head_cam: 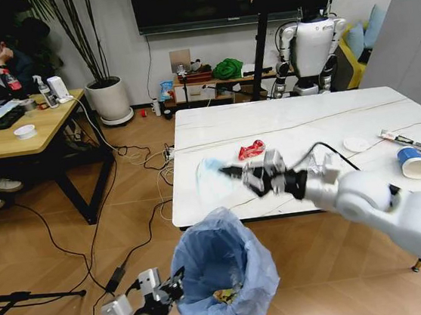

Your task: Pick up the trash bin and place the trash from the table into it.

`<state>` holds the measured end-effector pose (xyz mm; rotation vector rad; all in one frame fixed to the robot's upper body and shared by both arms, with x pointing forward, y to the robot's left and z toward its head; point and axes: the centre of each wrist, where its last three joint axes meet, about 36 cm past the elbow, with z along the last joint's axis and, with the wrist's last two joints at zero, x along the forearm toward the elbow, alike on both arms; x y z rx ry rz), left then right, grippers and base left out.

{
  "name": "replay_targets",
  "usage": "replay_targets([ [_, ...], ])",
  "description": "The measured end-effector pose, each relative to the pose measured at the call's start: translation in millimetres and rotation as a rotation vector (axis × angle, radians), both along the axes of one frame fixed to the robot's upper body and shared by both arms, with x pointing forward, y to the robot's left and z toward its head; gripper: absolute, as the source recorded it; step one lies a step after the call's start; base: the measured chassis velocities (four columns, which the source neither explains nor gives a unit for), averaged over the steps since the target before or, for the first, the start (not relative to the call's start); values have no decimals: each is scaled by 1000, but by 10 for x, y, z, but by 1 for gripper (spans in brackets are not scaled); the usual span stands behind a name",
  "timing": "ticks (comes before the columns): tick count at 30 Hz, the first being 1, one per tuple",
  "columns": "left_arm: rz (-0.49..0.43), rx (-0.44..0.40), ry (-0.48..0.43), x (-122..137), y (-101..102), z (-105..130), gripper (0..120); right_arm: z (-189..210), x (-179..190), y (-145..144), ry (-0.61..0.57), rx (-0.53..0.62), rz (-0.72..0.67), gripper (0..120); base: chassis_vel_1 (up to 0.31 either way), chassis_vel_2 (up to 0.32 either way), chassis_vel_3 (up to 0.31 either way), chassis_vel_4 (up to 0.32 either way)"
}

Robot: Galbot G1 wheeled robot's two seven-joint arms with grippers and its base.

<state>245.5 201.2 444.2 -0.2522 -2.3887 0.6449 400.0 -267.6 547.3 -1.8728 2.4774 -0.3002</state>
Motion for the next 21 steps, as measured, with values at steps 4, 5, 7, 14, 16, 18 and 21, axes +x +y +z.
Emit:
replay_targets([
  [4,-1,-2,-7,18,-10,9,0,106,-121,-20,-15,-146,62,0,0,0,0,0],
  [5,-2,-1,-10,22,-9,18,0,136,-144,-30,-11,-178,73,0,0,0,0,0],
  [7,-4,-1,-13,23,-8,32,0,161,-168,-32,-6,-198,80,0,0,0,0,0],
  [14,-4,2,-9,1,16,53,0,225,-199,-6,0,-225,80,0,0,0,0,0],
  [16,-3,-2,-4,-16,-2,44,0,202,-187,-5,0,-221,69,4,0,0,0,0],
  [18,-4,-1,-2,-23,-7,41,0,189,-180,-10,0,-221,64,8,0,0,0,0],
  [21,-4,1,-1,-27,-10,37,0,157,-147,-37,-12,-217,54,20,0,0,0,0],
])
